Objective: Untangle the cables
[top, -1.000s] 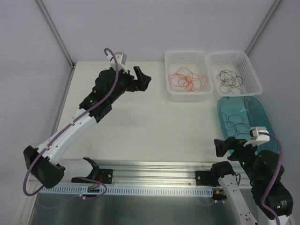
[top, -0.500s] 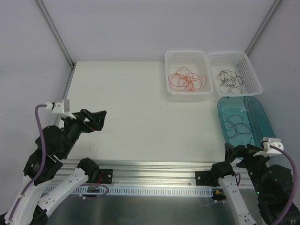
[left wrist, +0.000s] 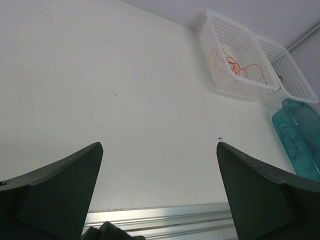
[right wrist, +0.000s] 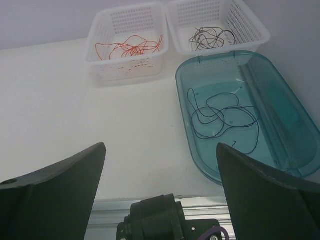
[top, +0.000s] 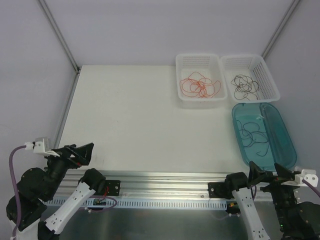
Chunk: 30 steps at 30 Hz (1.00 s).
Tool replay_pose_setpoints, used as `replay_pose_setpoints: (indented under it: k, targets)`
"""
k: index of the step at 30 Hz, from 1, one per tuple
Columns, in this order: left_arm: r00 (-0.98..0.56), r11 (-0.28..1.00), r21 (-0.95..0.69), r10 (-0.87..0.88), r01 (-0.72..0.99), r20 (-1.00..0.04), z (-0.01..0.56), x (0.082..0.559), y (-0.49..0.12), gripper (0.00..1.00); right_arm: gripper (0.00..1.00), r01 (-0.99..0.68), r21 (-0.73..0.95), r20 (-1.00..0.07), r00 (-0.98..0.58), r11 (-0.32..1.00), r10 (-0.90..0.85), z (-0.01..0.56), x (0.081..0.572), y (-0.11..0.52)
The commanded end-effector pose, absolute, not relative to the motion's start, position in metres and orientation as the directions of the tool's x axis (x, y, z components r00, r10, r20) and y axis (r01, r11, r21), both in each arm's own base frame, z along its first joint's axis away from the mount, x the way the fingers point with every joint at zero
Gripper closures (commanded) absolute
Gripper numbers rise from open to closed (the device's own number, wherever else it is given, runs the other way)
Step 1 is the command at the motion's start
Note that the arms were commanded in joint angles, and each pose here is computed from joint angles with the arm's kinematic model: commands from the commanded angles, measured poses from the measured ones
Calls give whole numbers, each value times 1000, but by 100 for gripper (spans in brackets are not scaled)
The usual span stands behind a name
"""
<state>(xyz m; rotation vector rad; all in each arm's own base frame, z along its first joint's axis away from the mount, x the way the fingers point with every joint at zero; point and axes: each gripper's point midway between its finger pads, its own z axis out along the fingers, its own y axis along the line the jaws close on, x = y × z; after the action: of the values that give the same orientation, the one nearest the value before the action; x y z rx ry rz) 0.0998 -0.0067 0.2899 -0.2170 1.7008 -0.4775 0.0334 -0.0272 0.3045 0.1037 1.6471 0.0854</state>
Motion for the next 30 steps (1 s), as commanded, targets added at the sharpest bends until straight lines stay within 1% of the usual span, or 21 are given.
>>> replay_pose_setpoints:
  k: [1, 7, 12, 17, 30]
  targets:
    - [-159, 876, -476, -460, 79, -873, 287, 81, 14, 1, 3, 37, 139, -988, 69, 990, 136, 303, -1, -43]
    - [-105, 845, -532, -525, 56, -845, 283, 64, 33, 1, 3, 37, 151, -985, 87, 988, 147, 297, -14, -49]
    - [-74, 838, -545, -541, 35, -838, 278, 60, 43, 1, 3, 41, 153, -986, 67, 987, 150, 289, -15, -52]
    - [-73, 831, -556, -554, 13, -829, 275, 58, 47, 1, 3, 44, 147, -989, 31, 988, 146, 280, -10, -50]
    - [-67, 824, -567, -565, 7, -822, 275, 58, 48, 1, 3, 33, 145, -989, 28, 989, 144, 280, -10, -49]
